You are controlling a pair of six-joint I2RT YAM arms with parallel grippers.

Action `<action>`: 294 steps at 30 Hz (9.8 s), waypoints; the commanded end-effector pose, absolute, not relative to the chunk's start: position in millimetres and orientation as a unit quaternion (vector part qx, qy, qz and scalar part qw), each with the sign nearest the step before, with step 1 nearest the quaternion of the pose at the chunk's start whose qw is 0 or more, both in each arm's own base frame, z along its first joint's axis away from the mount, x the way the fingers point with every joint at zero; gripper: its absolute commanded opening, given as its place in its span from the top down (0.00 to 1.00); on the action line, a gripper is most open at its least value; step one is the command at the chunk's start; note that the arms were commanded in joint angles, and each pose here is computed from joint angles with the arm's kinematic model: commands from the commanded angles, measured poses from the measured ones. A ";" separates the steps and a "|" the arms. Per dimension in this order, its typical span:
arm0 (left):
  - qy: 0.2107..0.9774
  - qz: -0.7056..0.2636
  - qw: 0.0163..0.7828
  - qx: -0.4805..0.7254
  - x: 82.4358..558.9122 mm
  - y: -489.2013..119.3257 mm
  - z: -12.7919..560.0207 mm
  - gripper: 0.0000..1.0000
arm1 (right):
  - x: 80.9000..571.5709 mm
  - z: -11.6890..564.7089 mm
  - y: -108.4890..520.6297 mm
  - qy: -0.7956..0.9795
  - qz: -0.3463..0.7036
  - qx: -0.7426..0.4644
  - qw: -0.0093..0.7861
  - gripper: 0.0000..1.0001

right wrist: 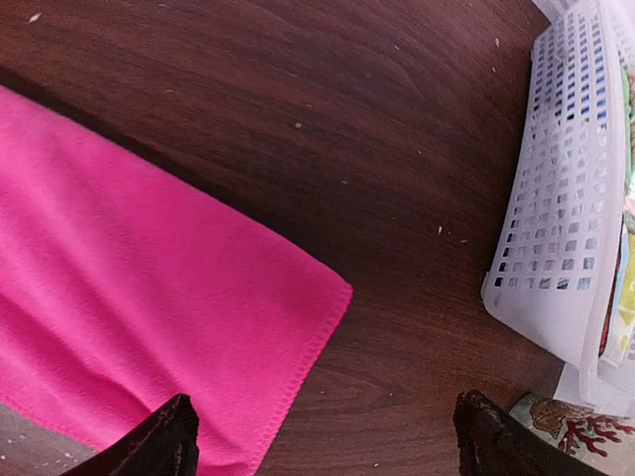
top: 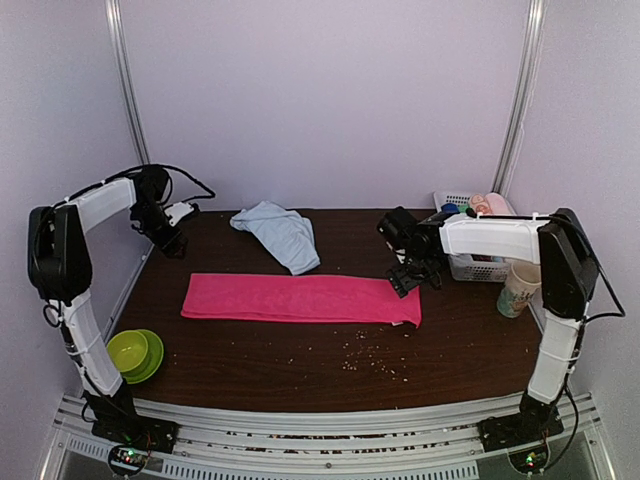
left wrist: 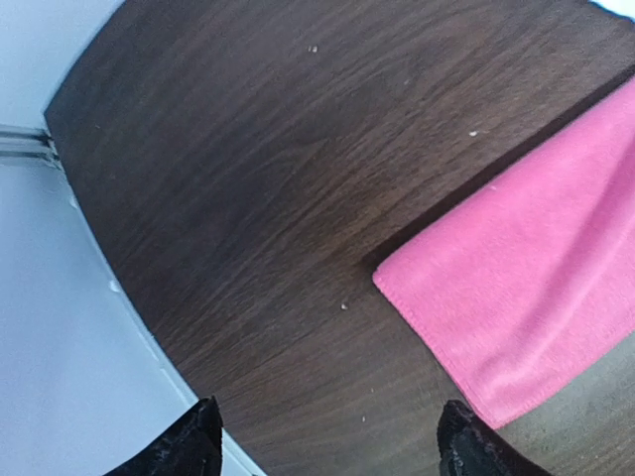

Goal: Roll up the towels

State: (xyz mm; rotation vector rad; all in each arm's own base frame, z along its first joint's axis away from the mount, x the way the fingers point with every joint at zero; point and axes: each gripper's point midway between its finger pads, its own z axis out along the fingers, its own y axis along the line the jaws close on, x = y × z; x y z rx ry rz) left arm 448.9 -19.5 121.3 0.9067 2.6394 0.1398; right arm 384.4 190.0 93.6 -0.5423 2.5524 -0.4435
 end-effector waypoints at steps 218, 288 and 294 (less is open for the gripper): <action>0.796 0.028 0.053 0.603 282.3 -149.7 42.0 0.16 | 337.0 77.0 281.2 0.911 -0.099 -0.317 0.243 0.39; 0.814 0.276 0.070 0.507 385.8 -86.9 46.7 0.02 | 395.4 103.6 324.9 0.901 -0.145 -0.222 0.344 0.17; 0.810 0.279 0.059 0.512 379.9 -82.9 42.6 0.02 | 431.2 96.4 293.3 0.904 -0.194 -0.183 0.334 0.17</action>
